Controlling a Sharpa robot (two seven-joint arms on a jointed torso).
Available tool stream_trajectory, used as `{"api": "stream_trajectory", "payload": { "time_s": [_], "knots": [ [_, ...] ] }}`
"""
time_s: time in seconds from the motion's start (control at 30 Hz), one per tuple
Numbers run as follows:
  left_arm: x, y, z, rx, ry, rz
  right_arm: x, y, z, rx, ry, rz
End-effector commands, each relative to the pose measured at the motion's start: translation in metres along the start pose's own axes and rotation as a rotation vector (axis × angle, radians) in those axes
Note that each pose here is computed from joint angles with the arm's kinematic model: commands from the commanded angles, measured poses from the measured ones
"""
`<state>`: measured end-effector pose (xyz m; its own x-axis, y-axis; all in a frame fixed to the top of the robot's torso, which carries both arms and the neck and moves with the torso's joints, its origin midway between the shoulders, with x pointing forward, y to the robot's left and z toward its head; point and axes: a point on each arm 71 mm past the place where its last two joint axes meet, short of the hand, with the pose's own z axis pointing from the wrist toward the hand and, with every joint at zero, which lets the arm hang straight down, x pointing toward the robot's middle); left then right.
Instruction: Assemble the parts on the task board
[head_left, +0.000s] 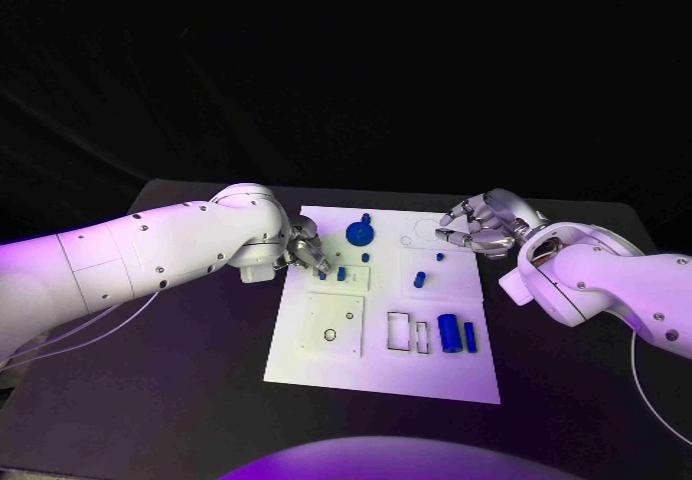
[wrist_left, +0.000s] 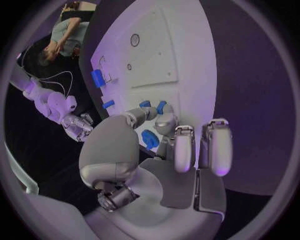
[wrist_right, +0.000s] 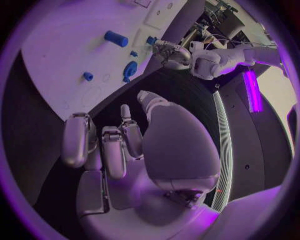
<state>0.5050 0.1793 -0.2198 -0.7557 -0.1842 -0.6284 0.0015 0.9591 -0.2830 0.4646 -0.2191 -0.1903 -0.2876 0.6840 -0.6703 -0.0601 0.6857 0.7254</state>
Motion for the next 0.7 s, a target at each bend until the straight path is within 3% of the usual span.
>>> {"api": "stream_trajectory", "payload": {
  "time_s": [0.03, 0.47, 0.7],
  "knots": [
    [0.0039, 0.0002, 0.0013, -0.004, 0.022, -0.015, 0.001, 0.001, 0.0, -0.01, 0.009, -0.006],
    [-0.0016, 0.0049, -0.0001, -0.007, -0.021, -0.054, 0.0, 0.0, -0.001, -0.01, 0.006, -0.006],
    [-0.0085, 0.0038, -0.0053, 0.014, -0.066, -0.082, 0.0, 0.0, -0.001, -0.009, 0.005, -0.006]
  ]
}}
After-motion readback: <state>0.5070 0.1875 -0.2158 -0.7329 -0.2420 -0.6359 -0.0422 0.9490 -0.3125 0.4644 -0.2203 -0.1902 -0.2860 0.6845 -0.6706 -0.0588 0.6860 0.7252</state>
